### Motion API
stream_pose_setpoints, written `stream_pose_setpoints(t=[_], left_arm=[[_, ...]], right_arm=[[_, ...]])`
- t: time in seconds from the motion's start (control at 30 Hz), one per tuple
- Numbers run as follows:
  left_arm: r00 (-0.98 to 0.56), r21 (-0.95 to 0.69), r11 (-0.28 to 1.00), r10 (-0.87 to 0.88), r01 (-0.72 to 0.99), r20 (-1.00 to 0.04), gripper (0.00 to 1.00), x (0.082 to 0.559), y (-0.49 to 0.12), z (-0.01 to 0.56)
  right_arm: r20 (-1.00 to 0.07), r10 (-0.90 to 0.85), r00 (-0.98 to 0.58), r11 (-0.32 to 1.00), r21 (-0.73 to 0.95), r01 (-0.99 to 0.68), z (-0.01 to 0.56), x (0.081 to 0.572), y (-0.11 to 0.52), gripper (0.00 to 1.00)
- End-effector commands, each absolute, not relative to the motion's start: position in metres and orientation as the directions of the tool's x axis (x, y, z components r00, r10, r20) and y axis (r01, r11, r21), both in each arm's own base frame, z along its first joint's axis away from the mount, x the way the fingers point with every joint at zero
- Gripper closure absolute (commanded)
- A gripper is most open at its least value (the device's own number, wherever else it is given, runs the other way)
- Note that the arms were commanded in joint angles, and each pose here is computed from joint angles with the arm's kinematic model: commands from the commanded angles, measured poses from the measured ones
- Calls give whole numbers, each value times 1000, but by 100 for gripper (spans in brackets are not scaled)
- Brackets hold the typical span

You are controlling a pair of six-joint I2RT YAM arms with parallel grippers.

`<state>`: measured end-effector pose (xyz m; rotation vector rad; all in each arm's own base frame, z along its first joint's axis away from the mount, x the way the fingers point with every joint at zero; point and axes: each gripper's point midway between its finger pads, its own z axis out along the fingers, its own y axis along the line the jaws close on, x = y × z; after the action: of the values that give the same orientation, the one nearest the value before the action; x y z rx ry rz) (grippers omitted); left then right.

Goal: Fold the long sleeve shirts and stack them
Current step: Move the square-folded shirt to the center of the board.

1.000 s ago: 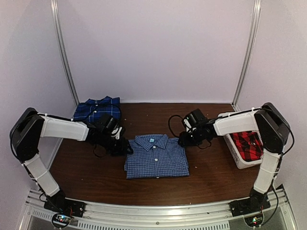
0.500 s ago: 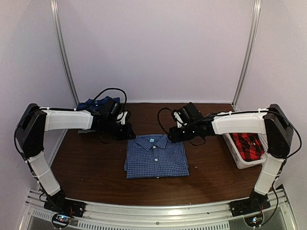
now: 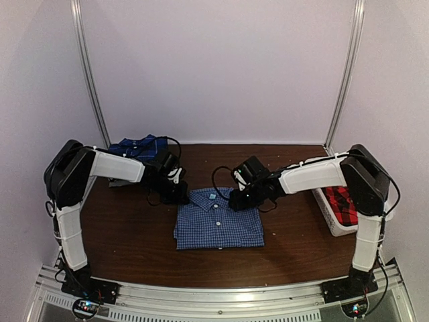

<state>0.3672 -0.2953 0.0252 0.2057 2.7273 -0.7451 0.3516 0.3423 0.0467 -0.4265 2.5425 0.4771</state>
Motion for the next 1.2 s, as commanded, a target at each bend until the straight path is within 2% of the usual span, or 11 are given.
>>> stream_pose_setpoints(t=[0.0,0.3,0.43,0.7,1.17], left_arm=[[-922,-467,850,51,242,-385,98,383,-299,35],[-881,-449,860,0,242,-474,82,394,-287,82],[-859,-458,855,-30,242,-510,79,396,-281,106],[-842,-469,852,-65,233,-536,76,385,-264,130],[-842,-442,884,-120,150,-526,75,366,-228,123]], right_arm=[[-532,-198,-823,899,236,-369,34,360,337,50],[-512,-130,-849,940,209,-271,18,377,283,50],[-509,-123,-852,946,199,-256,16,380,269,50],[-511,-150,-847,964,115,-240,11,391,226,47],[-504,-119,-855,987,32,-156,15,417,159,46]])
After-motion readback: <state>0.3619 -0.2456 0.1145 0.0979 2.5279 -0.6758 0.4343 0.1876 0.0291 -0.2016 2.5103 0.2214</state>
